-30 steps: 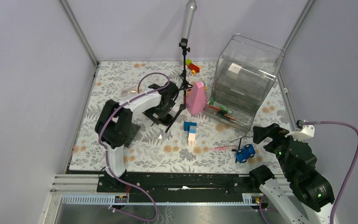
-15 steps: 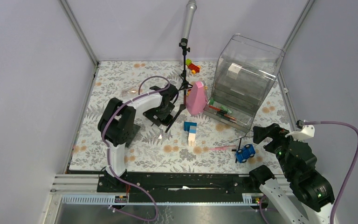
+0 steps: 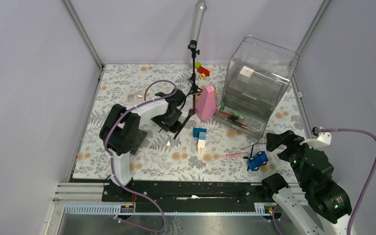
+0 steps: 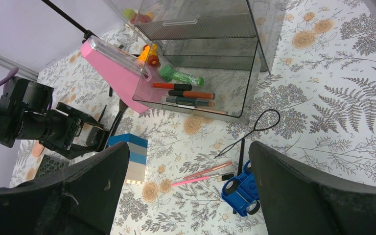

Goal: Organize the makeup
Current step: Pick up the makeup from the center of the board.

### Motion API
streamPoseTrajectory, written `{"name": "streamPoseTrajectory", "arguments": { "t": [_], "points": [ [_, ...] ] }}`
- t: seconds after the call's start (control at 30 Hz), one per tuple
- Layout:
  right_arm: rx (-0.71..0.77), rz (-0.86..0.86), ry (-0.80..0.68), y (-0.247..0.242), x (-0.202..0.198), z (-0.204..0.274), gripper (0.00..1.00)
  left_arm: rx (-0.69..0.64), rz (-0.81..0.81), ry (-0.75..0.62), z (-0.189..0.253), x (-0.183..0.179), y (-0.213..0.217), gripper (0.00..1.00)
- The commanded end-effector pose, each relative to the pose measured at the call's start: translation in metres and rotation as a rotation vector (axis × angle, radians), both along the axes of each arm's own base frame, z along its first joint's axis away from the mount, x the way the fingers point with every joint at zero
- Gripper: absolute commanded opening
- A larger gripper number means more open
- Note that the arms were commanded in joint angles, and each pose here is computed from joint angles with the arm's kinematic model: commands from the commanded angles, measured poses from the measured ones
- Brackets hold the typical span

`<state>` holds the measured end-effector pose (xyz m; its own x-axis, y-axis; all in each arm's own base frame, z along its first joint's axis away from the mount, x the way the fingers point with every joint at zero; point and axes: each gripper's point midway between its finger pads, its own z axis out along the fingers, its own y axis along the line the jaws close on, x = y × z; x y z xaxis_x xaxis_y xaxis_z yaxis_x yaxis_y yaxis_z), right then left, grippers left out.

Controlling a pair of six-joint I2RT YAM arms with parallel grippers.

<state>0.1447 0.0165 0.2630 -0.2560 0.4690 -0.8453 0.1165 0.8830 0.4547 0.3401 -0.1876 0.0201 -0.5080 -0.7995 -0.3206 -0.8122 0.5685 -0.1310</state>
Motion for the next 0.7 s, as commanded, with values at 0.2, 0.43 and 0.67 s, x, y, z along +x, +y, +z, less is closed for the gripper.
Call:
{"name": "streamPoseTrajectory", "arguments": {
  "t": [0.2, 0.43, 0.67],
  "points": [
    [0.014, -0.026, -0.026, -0.004, 0.0, 0.007, 0.99, 0.119, -0.084, -0.244, 0.07, 0.025, 0.03, 0.41],
    [0.016, -0.031, -0.03, -0.004, 0.003, 0.008, 0.99, 0.202, -0.287, -0.537, 0.157, 0.031, 0.003, 0.4],
    [0.014, -0.045, -0.047, -0.008, 0.001, 0.014, 0.99, 0.206, -0.749, -0.906, 0.248, 0.008, -0.108, 0.45]
  ]
}}
